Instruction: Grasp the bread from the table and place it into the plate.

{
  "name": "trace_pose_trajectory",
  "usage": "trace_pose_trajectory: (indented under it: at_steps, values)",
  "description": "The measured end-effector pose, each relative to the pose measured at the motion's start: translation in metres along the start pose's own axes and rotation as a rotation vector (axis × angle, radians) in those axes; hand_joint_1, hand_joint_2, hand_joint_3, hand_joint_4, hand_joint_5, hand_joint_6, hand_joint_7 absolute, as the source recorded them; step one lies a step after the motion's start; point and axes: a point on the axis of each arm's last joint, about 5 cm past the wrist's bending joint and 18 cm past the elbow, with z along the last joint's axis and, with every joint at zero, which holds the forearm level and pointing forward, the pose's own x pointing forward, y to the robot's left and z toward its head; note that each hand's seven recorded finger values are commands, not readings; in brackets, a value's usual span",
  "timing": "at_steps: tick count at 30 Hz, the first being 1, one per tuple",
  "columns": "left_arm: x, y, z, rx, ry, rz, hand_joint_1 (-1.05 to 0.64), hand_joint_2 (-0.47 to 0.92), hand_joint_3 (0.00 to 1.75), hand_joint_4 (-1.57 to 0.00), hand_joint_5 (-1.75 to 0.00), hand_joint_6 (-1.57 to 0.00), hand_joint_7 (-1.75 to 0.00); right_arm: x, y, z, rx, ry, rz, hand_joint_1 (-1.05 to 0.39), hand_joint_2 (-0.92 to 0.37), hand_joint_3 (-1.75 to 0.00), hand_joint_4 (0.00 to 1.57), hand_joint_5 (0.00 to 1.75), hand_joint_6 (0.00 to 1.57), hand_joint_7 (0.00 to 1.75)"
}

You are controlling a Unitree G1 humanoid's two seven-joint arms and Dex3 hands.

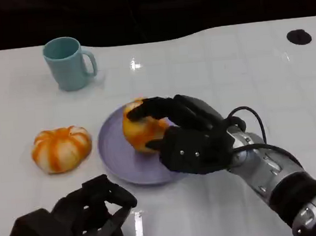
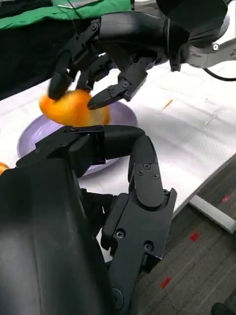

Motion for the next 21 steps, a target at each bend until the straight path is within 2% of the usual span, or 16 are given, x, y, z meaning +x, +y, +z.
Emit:
trace_pose_trajectory:
  at_steps: [5,10,21]
  values:
    - [0.0,0.0,0.0,0.003,0.001,0.0,-0.35,0.92,0.48,-0.61,-1.75,-0.56,-1.36,0.0,-0.0072,0.004,-0.034,-0.012,0.041,-0.6,-0.92,-0.23,0.0,0.18,0.23,0.0]
    - [0.0,0.0,0.0,0.003,0.0,0.0,-0.34,0.92,0.48,-0.61,-1.75,-0.56,-1.37,-0.005,-0.0126,0.006,-0.046,-0.032,0.071,-0.63,-0.92,-0.22,0.04,0.22,0.24,0.01]
    - [0.0,-0.001,0.0,0.006,0.0,0.0,-0.35,0.92,0.48,-0.63,-1.75,-0.56,-1.37,-0.036,-0.0284,-0.002,-0.106,-0.078,0.029,-0.59,-0.92,-0.19,0.17,0.36,0.31,0.04]
